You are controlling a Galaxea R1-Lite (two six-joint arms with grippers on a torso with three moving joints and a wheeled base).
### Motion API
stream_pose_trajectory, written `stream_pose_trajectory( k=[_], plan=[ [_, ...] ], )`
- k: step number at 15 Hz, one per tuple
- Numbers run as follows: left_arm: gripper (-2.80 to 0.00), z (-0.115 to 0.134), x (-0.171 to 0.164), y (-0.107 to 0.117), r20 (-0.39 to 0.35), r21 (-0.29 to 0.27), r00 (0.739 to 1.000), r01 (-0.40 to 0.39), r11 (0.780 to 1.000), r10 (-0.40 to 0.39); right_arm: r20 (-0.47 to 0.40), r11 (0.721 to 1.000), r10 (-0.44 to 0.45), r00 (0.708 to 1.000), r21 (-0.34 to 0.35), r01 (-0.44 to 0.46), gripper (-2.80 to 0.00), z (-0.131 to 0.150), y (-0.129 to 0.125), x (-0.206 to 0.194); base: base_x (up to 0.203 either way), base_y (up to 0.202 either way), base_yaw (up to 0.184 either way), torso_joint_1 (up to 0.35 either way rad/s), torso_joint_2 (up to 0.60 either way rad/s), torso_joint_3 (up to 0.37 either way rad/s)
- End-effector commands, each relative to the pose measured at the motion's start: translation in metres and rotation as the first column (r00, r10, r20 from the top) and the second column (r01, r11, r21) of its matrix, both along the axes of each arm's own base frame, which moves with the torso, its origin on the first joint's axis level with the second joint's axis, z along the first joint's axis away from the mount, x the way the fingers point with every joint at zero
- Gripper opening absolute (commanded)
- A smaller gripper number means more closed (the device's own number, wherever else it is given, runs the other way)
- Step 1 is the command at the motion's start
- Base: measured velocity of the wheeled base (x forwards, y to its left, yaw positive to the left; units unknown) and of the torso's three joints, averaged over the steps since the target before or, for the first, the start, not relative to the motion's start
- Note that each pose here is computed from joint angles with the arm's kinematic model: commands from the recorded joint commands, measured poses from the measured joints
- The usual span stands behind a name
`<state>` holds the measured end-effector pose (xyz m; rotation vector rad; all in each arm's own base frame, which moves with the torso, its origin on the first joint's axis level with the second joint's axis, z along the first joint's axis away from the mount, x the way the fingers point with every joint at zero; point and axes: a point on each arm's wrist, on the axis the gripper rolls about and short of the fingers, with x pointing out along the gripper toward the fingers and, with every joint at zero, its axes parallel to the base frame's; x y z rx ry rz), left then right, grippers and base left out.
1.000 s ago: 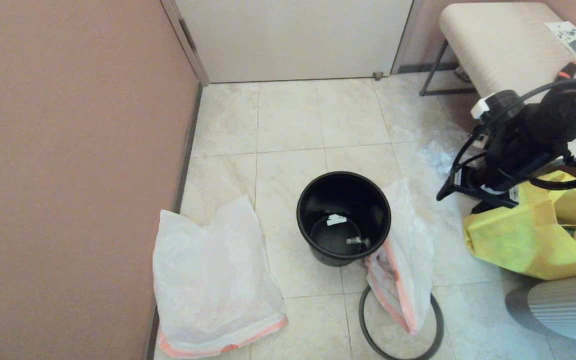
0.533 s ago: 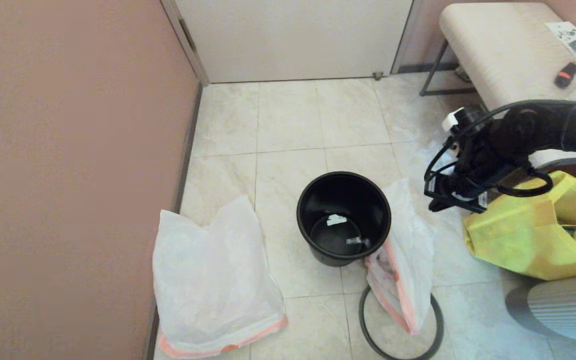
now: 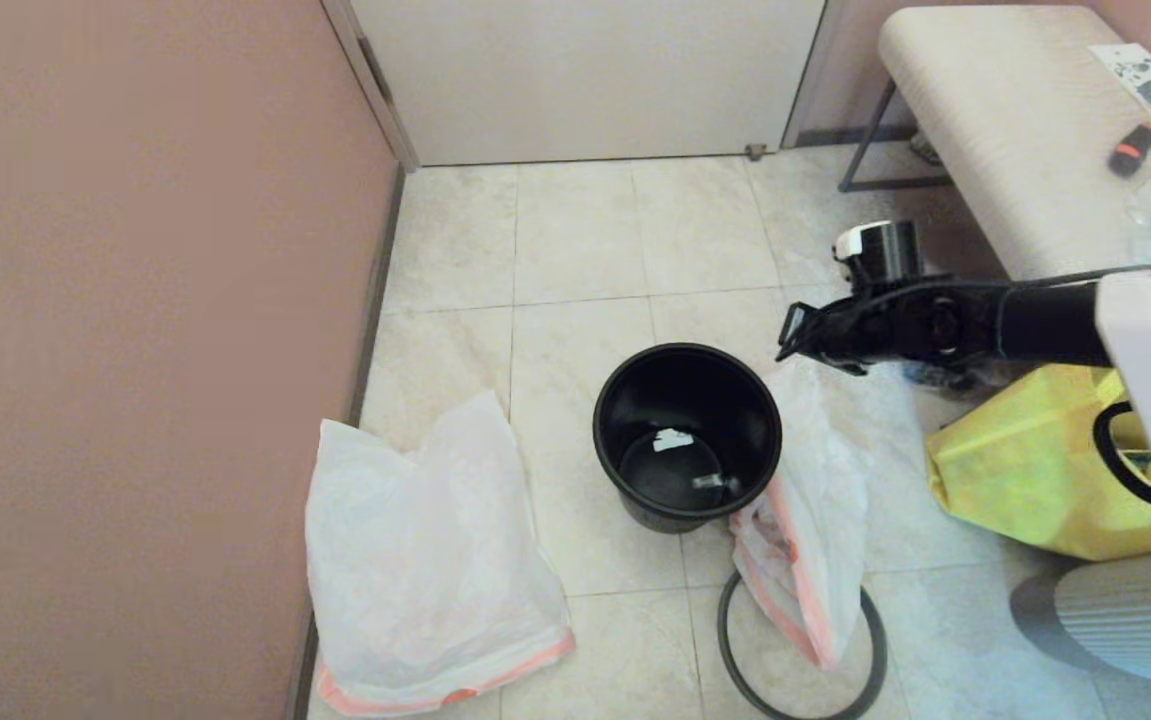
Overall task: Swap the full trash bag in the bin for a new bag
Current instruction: Pick up a new trash bag
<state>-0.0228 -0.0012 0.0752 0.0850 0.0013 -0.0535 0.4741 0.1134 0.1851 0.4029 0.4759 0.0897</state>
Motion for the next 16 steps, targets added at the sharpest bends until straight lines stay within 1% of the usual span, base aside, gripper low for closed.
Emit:
stream_pose_trajectory(
  k=[1,3,5,7,9,12,15,16],
  plan=[
    [-2.80,0.000,0.000,0.000,0.001,0.001,1.000,0.000,1.000,0.000,0.081,0.998,0.048,0.996,-0.045,-0.044,-2.80,-0.044,0.014,0.026,0.000,0.000,0.000,0.000,0.00,0.000],
    [-2.80,0.000,0.000,0.000,0.001,0.001,1.000,0.000,1.000,0.000,0.121,0.991,0.106,0.987,-0.099,-0.094,-2.80,-0.065,0.019,0.036,0.000,0.000,0.000,0.000,0.00,0.000],
    [-2.80,0.000,0.000,0.000,0.001,0.001,1.000,0.000,1.000,0.000,0.129,0.979,0.166,0.978,-0.142,-0.147,-2.80,-0.074,0.022,0.039,0.000,0.000,0.000,0.000,0.00,0.000],
    [-2.80,0.000,0.000,0.000,0.001,0.001,1.000,0.000,1.000,0.000,0.108,0.972,0.205,0.973,-0.138,-0.189,-2.80,-0.075,0.026,0.037,0.000,0.000,0.000,0.000,0.00,0.000],
    [-2.80,0.000,0.000,0.000,0.001,0.001,1.000,0.000,1.000,0.000,0.062,0.965,0.231,0.971,-0.138,-0.221,-2.80,-0.070,0.034,0.029,0.000,0.000,0.000,0.000,0.00,0.000],
    [-2.80,0.000,0.000,0.000,0.001,0.001,1.000,0.000,1.000,0.000,-0.040,0.952,0.267,0.963,-0.141,-0.270,-2.80,-0.065,0.048,0.014,0.000,0.000,0.000,0.000,0.00,0.000],
    [-2.80,0.000,0.000,0.000,0.001,0.001,1.000,0.000,1.000,0.000,-0.143,0.938,0.298,0.944,-0.142,-0.317,-2.80,-0.056,0.059,-0.006,0.000,0.000,0.000,0.000,0.00,0.000],
    [-2.80,0.000,0.000,0.000,0.001,0.001,1.000,0.000,1.000,0.000,-0.220,0.926,0.320,0.921,-0.133,-0.354,-2.80,-0.057,0.063,-0.016,0.000,0.000,0.000,0.000,0.00,0.000]
  ],
)
